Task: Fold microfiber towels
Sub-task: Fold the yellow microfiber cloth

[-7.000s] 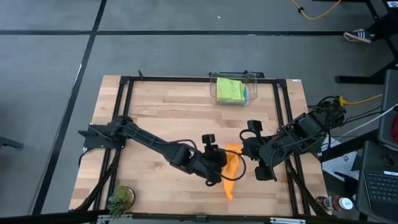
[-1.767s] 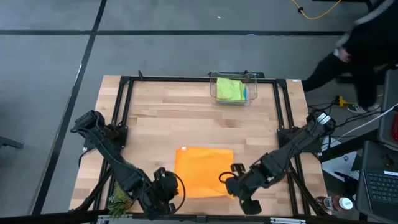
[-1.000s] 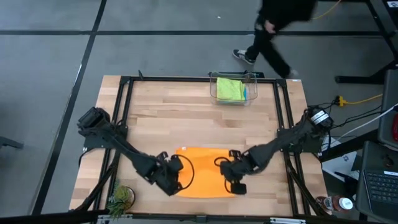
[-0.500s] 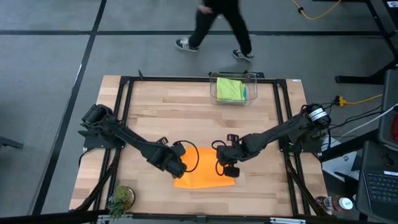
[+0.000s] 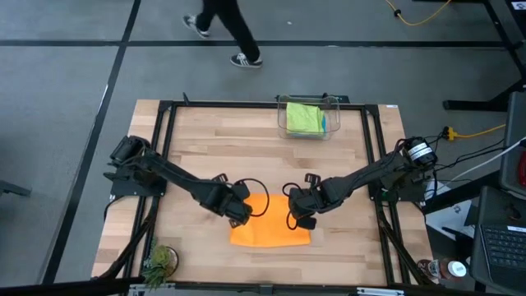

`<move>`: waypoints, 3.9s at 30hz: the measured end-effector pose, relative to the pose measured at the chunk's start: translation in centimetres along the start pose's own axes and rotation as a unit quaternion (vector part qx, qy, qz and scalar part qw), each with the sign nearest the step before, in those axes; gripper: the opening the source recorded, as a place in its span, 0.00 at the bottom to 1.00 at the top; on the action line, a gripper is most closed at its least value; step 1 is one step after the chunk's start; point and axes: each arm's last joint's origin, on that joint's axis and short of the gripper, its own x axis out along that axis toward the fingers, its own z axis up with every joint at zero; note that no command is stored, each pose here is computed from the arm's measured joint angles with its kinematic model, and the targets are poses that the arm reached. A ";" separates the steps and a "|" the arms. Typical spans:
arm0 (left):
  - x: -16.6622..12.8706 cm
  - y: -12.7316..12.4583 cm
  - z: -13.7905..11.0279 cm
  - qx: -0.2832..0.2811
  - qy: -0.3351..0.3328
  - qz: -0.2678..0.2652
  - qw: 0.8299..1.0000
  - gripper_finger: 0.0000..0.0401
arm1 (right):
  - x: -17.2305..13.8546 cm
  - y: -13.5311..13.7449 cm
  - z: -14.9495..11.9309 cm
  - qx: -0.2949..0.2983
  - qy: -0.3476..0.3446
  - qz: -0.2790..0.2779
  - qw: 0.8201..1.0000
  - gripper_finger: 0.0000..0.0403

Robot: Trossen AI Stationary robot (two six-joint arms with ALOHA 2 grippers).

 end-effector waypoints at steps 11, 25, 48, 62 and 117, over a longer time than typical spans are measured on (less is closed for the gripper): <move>0.5 1.1 0.6 -0.013 0.030 0.005 0.999 0.27 | 0.0 -0.4 -0.6 -0.024 0.027 -0.029 0.999 0.27; -2.4 -1.9 -1.9 0.022 0.038 -0.038 0.998 0.34 | -1.9 1.3 -1.3 0.021 0.041 -0.033 0.998 0.35; -4.6 -5.0 -6.1 0.095 0.004 -0.072 0.993 0.33 | -2.3 5.6 0.5 0.074 -0.171 0.069 0.980 0.32; -4.6 -5.0 -6.0 0.092 0.003 -0.073 0.993 0.33 | 2.8 7.4 0.8 0.056 -0.152 0.073 0.984 0.32; -4.6 -5.1 -5.9 0.089 -0.001 -0.080 0.993 0.33 | 12.6 3.0 6.3 -0.023 -0.277 -0.047 0.959 0.32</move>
